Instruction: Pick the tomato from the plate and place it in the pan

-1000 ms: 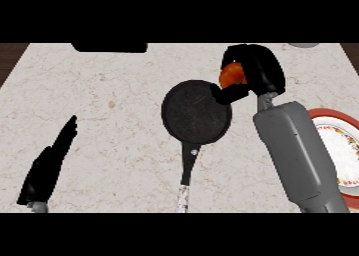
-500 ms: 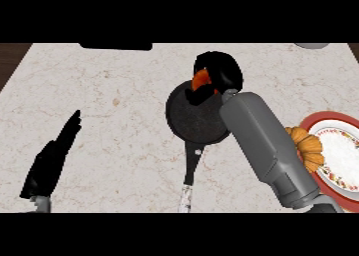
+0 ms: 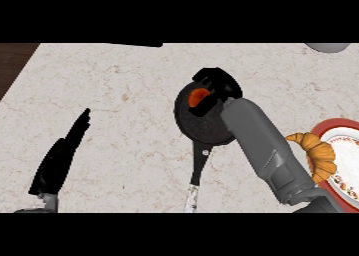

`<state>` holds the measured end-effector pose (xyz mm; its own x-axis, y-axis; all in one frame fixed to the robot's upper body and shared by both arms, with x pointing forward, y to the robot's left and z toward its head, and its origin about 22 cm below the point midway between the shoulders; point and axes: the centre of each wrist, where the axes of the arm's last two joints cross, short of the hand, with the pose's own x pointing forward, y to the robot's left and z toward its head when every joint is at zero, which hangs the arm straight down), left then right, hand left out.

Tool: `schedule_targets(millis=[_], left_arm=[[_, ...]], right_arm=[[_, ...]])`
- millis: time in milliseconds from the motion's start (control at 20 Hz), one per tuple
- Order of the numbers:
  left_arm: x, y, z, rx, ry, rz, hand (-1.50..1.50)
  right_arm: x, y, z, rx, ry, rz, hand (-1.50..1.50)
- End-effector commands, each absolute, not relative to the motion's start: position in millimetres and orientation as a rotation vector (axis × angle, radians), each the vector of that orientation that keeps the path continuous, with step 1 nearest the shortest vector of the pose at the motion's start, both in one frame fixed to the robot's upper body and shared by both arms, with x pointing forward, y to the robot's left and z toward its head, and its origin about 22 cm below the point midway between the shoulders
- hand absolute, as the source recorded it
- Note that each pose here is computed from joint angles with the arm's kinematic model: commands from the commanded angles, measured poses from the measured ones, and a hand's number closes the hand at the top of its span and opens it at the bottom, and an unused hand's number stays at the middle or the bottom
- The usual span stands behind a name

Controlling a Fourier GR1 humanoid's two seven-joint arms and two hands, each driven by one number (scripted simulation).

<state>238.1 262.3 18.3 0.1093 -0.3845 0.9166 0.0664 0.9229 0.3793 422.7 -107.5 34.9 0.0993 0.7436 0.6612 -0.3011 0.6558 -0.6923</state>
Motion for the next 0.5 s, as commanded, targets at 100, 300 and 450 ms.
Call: schedule_targets(millis=[100, 300, 450], left_arm=[[236.9, 259.6, 21.6, 0.264, -1.425, -0.345, 0.00], [246.6, 270.3, 19.5, 0.268, -1.423, -0.346, 0.00], [241.1, 260.0, 19.4, 0.275, -1.429, -0.326, 0.00]], right_arm=[[428.1, -108.6, 40.8, -0.295, -1.392, 0.570, -1.50], [428.8, -112.9, 40.2, -0.330, -1.523, 0.376, -1.50], [436.1, -108.6, 55.4, -0.371, -1.550, 0.236, -1.50]])
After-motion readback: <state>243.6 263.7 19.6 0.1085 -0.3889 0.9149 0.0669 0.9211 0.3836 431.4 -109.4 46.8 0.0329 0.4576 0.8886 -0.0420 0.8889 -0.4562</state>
